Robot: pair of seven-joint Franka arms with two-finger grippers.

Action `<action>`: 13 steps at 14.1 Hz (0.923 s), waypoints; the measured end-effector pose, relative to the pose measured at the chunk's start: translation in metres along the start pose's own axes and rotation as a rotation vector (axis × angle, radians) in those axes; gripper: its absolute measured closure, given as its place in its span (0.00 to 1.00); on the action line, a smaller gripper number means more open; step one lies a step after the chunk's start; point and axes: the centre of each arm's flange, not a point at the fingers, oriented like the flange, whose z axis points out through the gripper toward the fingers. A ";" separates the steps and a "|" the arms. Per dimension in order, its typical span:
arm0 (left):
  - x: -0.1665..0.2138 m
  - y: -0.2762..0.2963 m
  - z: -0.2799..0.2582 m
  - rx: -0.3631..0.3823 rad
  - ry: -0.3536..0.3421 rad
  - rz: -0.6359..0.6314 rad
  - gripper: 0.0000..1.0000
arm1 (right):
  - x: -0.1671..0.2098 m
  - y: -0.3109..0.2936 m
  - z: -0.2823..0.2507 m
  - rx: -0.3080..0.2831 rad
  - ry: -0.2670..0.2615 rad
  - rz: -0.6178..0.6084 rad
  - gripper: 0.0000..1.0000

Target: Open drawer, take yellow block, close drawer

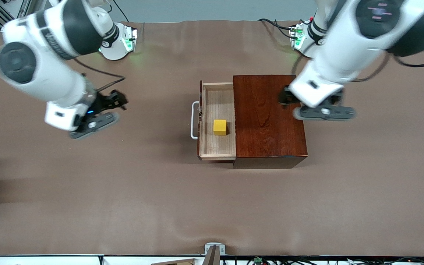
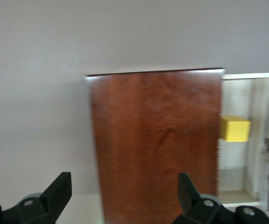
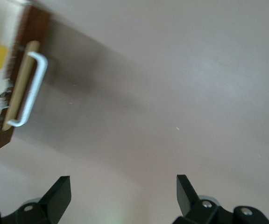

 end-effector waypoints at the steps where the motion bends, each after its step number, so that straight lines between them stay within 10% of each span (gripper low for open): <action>1: 0.004 -0.024 -0.001 0.001 -0.003 -0.012 0.00 | 0.007 -0.019 0.003 -0.007 0.018 -0.037 0.00; 13: 0.008 -0.150 0.000 0.009 -0.022 -0.164 0.00 | 0.090 -0.135 0.092 -0.076 0.227 -0.476 0.00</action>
